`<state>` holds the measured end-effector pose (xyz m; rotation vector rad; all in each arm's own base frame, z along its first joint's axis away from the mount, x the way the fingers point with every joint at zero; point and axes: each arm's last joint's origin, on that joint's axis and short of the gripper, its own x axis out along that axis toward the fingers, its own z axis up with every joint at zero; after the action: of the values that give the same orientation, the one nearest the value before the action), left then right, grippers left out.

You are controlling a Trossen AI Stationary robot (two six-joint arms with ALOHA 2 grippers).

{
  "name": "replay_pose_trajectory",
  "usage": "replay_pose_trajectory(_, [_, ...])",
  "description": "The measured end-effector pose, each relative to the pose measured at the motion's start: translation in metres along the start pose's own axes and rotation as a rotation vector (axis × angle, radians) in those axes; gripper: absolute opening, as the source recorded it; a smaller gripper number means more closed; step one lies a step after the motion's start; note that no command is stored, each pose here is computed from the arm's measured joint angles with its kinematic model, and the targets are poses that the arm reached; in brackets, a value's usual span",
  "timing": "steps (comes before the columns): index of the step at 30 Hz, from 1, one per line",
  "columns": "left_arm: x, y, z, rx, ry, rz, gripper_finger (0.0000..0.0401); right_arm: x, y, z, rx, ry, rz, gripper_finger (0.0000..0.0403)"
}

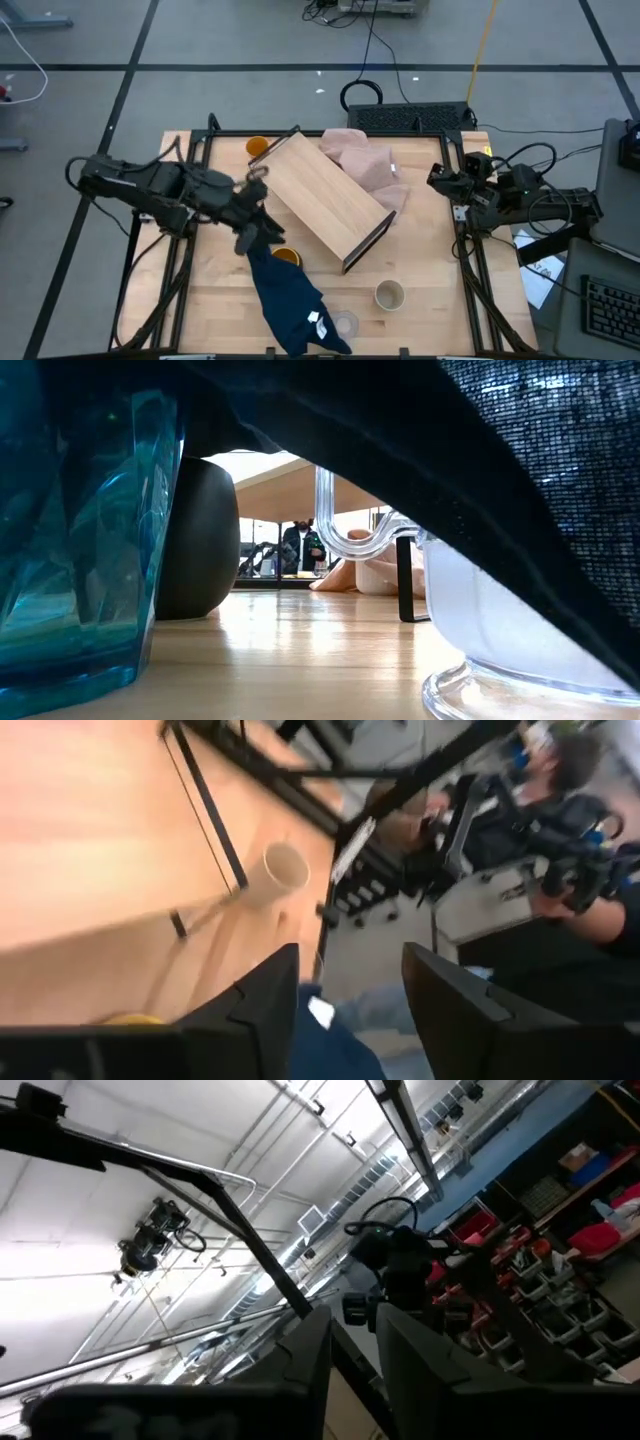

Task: Stack small to large cups/mugs on shelf
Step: Remove the blue towel on top of the blue cup

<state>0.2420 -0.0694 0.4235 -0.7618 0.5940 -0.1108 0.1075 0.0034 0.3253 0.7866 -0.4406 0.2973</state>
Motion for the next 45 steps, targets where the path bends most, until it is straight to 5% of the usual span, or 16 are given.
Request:
replay_pose_trajectory(9, [0.059, -0.031, -0.035, -0.142, 0.224, 0.163, 0.0186, -0.005, -0.008, -0.009, 0.015, 0.114, -0.095, 0.0080])
replay_pose_trajectory(21, [0.133, -0.059, -0.067, -0.252, 0.329, 0.225, 0.0186, -0.008, -0.012, -0.014, 0.000, 0.188, -0.129, 0.0080])
replay_pose_trajectory(28, [0.153, -0.062, -0.070, -0.271, 0.354, 0.248, 0.0186, -0.009, -0.012, -0.014, 0.022, 0.193, -0.136, 0.0080])
replay_pose_trajectory(36, [0.156, -0.047, -0.077, -0.263, 0.420, 0.400, 0.0186, -0.009, -0.012, -0.015, 0.029, 0.211, -0.120, 0.0080])
replay_pose_trajectory(45, [0.160, -0.030, -0.051, -0.156, 0.369, 0.396, 0.0186, -0.009, -0.012, -0.015, 0.029, 0.212, -0.120, 0.0080])
